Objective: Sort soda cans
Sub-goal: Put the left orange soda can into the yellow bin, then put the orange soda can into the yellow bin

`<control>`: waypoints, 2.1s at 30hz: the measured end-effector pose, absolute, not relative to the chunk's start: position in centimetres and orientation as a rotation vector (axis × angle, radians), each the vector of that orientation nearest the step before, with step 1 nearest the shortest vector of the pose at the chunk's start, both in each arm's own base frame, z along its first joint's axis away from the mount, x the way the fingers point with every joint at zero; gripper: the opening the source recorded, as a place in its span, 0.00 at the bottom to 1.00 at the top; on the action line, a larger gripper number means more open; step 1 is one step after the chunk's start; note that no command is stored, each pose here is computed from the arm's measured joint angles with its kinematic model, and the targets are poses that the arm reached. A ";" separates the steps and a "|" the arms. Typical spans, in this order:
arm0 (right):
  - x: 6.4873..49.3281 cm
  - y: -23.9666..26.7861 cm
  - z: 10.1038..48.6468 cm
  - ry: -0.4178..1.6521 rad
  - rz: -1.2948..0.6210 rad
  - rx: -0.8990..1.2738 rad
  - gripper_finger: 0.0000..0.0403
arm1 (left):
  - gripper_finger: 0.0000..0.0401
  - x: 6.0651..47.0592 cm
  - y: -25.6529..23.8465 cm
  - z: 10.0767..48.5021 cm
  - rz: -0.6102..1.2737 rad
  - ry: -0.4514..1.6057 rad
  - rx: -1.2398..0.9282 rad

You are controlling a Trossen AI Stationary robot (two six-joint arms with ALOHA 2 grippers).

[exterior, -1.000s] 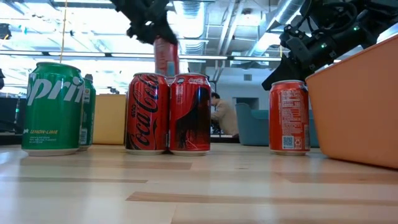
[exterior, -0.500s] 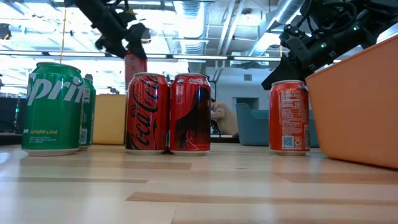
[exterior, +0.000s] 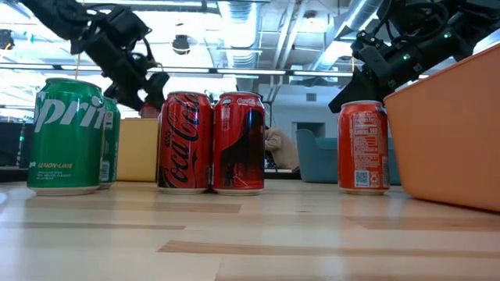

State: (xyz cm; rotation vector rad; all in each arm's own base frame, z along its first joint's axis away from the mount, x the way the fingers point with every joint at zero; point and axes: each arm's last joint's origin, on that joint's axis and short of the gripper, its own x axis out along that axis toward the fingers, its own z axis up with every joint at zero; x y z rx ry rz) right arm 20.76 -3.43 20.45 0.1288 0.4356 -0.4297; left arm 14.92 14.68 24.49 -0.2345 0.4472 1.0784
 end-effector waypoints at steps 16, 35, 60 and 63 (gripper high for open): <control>20.9 -3.5 20.9 0.387 -0.429 0.140 0.34 | 0.74 14.8 14.6 20.0 0.972 0.523 -0.188; 20.8 -3.4 20.6 0.416 -0.430 0.138 0.34 | 0.87 15.4 15.0 21.0 0.965 0.462 -0.188; 21.0 -3.5 20.9 0.380 -0.429 0.140 0.34 | 0.83 26.3 6.2 26.0 0.159 0.043 0.009; 21.0 -3.5 20.9 0.382 -0.429 0.141 0.34 | 0.83 28.1 5.7 24.7 0.088 0.012 0.041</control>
